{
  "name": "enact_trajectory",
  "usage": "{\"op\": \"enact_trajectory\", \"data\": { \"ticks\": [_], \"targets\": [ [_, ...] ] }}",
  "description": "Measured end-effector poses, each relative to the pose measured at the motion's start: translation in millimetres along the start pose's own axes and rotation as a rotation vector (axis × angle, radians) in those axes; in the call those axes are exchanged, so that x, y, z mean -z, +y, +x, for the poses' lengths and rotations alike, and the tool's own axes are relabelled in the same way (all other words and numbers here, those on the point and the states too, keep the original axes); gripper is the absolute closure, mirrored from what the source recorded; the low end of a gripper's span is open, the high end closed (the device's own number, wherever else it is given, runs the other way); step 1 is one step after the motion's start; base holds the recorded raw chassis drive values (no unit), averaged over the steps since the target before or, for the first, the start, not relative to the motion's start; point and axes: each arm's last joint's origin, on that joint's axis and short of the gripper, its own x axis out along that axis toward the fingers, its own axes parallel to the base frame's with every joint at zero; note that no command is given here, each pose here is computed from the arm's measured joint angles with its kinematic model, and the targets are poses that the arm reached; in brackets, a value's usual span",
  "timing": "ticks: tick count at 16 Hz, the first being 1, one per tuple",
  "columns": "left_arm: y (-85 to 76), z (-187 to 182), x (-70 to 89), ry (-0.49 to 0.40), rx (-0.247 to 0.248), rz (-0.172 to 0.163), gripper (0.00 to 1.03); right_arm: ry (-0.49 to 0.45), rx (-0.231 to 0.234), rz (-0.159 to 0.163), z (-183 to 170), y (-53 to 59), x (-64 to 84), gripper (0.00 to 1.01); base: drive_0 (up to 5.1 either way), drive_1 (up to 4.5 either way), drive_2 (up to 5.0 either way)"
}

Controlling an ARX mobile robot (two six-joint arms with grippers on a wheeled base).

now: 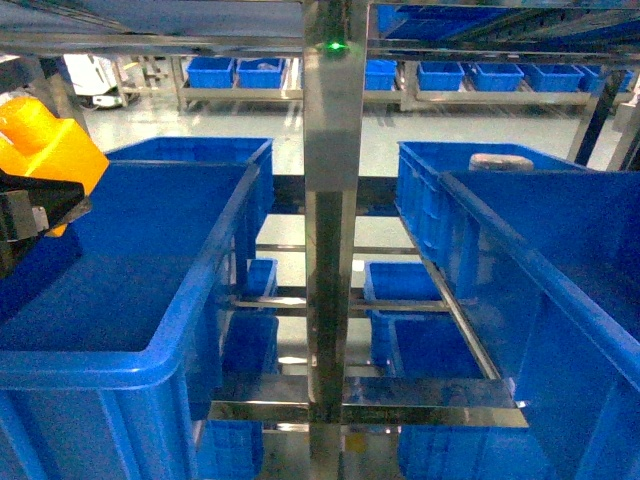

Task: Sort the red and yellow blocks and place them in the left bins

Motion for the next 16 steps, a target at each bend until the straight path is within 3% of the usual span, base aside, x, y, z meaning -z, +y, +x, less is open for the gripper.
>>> {"op": "enact_trajectory", "data": {
  "ticks": [5, 10, 16],
  "targets": [
    [16.0, 11, 13.1, 0.074, -0.022, -0.032, 0.77, 0.0, 0.0, 0.0, 0, 0.0, 0.1, 0.03, 0.0, 0.0, 0.0],
    [48.1, 49, 7.8, 0.123, -0.022, -0.068, 0.77, 0.0, 0.0, 0.0, 0, 0.0, 0.1, 0.03, 0.0, 0.0, 0.0],
    [95.4, 109, -0.1, 0.185, -0.059, -0.028, 0.77, 0.0, 0.0, 0.0, 0, 0.0, 0.0, 0.03, 0.0, 0.0, 0.0]
  ]
}}
